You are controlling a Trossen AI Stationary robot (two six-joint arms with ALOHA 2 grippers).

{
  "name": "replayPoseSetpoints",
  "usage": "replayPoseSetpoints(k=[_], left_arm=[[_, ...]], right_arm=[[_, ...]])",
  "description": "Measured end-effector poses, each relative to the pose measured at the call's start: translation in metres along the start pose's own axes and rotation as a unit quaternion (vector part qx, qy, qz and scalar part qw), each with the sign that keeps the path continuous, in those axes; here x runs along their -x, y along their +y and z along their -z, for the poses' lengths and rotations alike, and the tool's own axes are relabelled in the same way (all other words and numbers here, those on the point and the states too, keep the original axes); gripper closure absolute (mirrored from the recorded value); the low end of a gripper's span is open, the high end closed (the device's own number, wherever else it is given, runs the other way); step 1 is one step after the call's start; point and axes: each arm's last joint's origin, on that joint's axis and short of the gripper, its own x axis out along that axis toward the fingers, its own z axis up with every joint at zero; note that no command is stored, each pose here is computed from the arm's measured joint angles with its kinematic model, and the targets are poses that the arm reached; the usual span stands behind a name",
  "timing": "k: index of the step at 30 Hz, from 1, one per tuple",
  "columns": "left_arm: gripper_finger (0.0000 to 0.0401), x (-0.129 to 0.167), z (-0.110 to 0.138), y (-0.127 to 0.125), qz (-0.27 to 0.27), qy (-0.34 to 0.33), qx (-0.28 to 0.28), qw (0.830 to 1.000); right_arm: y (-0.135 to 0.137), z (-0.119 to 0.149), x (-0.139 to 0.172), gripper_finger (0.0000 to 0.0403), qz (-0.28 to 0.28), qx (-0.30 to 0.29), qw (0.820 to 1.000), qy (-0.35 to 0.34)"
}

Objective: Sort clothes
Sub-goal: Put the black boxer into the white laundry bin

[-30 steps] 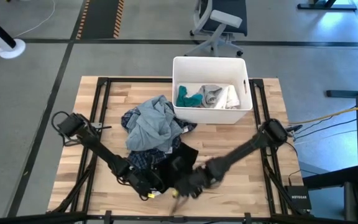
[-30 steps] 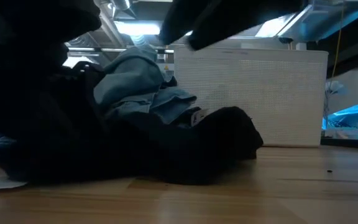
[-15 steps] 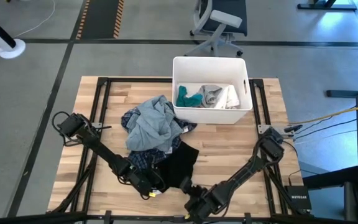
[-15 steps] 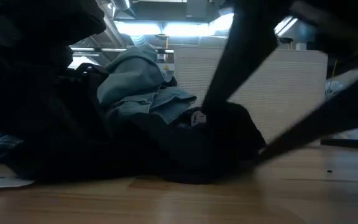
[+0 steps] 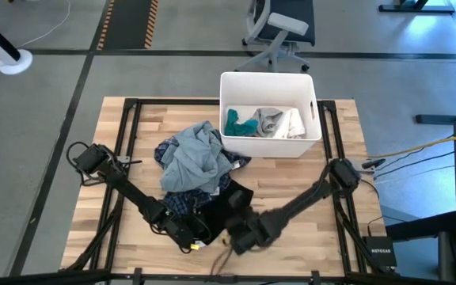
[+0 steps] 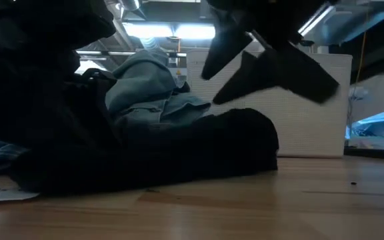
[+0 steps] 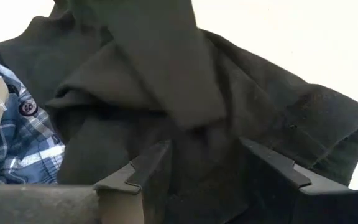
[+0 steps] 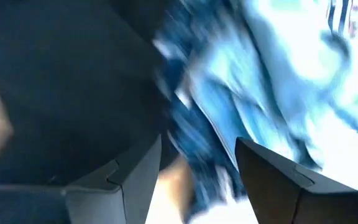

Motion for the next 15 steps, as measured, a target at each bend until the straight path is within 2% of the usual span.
replayPoseSetpoints(k=[4,7,10,13,15], left_arm=[[0.0226,0.000,0.000,0.000,0.000,0.001,0.001,1.000],[0.0226,0.000,0.000,0.000,0.000,0.001,0.002,1.000],[0.0226,0.000,0.000,0.000,0.000,0.001,0.002,1.000],[0.0226,0.000,0.000,0.000,0.000,0.001,0.002,1.000],[0.0226,0.000,0.000,0.000,0.000,0.001,0.000,1.000]], right_arm=[[-0.033,0.024,0.005,0.0178,-0.001,-0.028,0.998,0.061],[-0.049,0.035,0.016,0.0178,-0.017,-0.048,0.996,0.072],[-0.052,0.027,0.031,0.0178,-0.057,-0.068,0.996,0.019],[-0.039,0.009,0.047,0.0178,-0.102,-0.065,0.990,-0.067],[-0.027,-0.003,0.053,0.0178,-0.113,-0.070,0.984,-0.115]])
